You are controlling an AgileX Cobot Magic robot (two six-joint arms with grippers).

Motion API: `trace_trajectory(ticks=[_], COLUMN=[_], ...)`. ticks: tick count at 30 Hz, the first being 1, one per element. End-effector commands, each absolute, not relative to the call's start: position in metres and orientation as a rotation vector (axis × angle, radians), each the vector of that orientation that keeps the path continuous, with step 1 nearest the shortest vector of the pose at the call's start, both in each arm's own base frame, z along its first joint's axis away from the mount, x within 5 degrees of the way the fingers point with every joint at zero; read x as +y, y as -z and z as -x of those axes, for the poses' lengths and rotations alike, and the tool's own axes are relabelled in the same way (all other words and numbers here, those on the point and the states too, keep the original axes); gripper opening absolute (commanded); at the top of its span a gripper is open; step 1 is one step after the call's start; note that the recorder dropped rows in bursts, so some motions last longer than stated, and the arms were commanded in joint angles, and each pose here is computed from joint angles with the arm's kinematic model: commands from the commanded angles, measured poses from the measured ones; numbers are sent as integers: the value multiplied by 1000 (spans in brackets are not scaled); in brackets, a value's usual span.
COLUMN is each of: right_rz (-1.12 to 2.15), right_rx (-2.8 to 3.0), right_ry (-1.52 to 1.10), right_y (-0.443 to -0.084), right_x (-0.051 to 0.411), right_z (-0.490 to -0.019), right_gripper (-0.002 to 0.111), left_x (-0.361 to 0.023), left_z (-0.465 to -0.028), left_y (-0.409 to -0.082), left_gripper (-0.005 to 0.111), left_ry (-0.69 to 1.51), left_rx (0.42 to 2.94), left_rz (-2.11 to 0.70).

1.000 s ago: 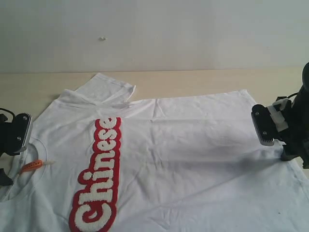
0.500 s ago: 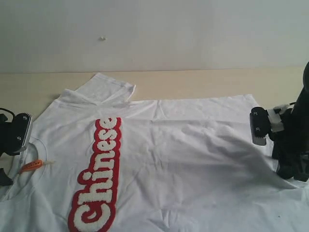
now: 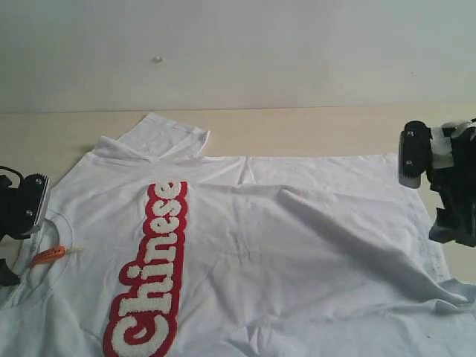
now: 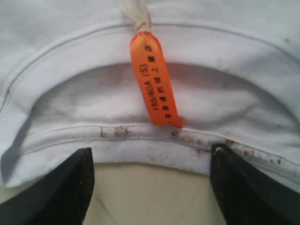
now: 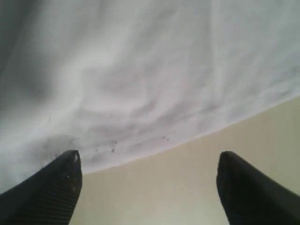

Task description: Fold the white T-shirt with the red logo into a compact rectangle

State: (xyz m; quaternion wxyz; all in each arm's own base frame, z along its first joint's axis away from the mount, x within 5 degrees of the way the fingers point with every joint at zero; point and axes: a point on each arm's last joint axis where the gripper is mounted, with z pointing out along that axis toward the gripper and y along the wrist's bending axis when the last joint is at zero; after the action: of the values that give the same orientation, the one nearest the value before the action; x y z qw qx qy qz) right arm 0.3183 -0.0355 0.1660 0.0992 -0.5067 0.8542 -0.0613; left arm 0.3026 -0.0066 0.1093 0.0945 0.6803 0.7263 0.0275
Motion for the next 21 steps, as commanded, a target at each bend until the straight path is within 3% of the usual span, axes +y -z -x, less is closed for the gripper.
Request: trace_trajectory(ticks=[1, 4, 10, 21], right_rz=[1294, 1217, 1066, 895], right_rx=[2553, 2503, 2410, 2457], right_ry=[87, 188, 332, 313], right_y=[-139, -125, -118, -72], right_x=[-29, -33, -39, -45], right_z=[-333, -346, -364, -405], right_gripper=[60, 44, 0, 0], left_x=[-8, -8, -8, -8], left_z=[-297, -297, -298, -298], left_y=[-88, -88, -88, -88], left_gripper=[69, 69, 69, 69], left_ry=[-32, -31, -47, -44], left_rx=[2186, 2187, 2182, 2189], left_rz=[-2041, -2038, -2031, -2026])
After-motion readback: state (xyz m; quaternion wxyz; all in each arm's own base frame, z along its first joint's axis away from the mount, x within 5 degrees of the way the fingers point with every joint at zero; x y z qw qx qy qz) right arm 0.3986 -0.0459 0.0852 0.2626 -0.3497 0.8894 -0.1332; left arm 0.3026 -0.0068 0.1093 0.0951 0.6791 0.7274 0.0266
